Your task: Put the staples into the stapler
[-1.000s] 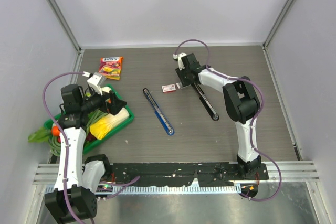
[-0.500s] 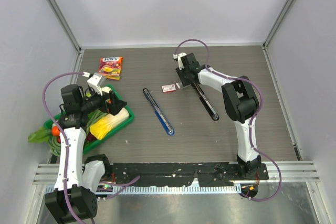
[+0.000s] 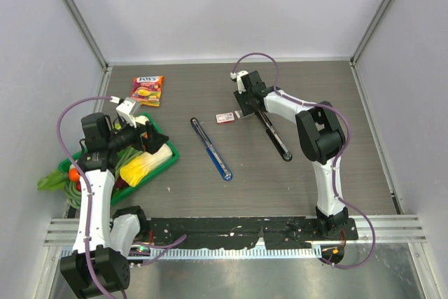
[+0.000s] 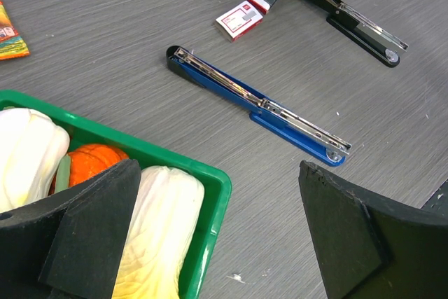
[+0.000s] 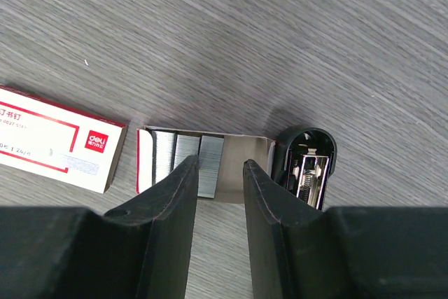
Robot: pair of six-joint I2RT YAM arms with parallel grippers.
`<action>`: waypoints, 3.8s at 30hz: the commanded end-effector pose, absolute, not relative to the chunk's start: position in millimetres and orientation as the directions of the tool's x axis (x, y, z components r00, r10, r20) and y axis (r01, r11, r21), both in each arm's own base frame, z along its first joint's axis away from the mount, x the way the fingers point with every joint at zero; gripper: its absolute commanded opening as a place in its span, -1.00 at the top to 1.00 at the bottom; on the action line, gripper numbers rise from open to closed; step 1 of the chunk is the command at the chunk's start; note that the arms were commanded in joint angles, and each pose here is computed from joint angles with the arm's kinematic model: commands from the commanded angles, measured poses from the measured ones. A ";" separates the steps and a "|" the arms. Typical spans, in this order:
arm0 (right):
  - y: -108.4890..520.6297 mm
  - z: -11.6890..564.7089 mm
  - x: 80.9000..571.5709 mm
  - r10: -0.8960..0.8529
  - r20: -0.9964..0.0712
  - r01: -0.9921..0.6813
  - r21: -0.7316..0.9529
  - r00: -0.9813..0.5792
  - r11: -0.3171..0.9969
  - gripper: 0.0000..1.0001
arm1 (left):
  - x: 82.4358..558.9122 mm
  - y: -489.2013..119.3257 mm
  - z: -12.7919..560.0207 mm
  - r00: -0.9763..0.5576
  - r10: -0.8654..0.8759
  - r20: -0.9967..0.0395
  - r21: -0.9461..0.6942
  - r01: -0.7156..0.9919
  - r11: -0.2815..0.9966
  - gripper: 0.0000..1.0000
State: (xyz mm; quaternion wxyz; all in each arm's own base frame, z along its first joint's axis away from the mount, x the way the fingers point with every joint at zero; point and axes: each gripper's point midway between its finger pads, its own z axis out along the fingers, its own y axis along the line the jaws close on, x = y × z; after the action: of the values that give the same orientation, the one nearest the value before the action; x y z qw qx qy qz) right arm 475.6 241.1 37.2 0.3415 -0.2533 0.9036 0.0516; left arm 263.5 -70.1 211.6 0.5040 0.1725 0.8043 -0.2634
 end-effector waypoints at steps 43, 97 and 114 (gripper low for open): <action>247.3 73.1 482.4 -0.435 -0.686 -0.453 -0.169 -0.584 0.875 0.24 | 267.1 -70.2 220.3 -0.392 0.011 -0.920 -0.231 0.566 0.792 -0.99; 279.7 48.1 454.1 -0.405 -0.632 -0.538 0.022 -0.660 0.843 -0.06 | 266.9 -67.6 221.4 -0.388 0.003 -0.921 -0.233 0.559 0.796 -1.00; 280.4 25.2 453.4 -0.370 -0.601 -0.487 0.037 -0.709 0.873 -0.10 | 266.4 -67.2 220.4 -0.391 0.001 -0.920 -0.235 0.557 0.797 -1.00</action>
State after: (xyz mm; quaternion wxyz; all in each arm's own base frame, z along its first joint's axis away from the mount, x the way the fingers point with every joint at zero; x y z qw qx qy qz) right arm 445.9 276.3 32.5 0.2978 -0.2471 0.9160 0.1058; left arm 264.2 -66.1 212.2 0.5065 0.1665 0.8045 -0.2620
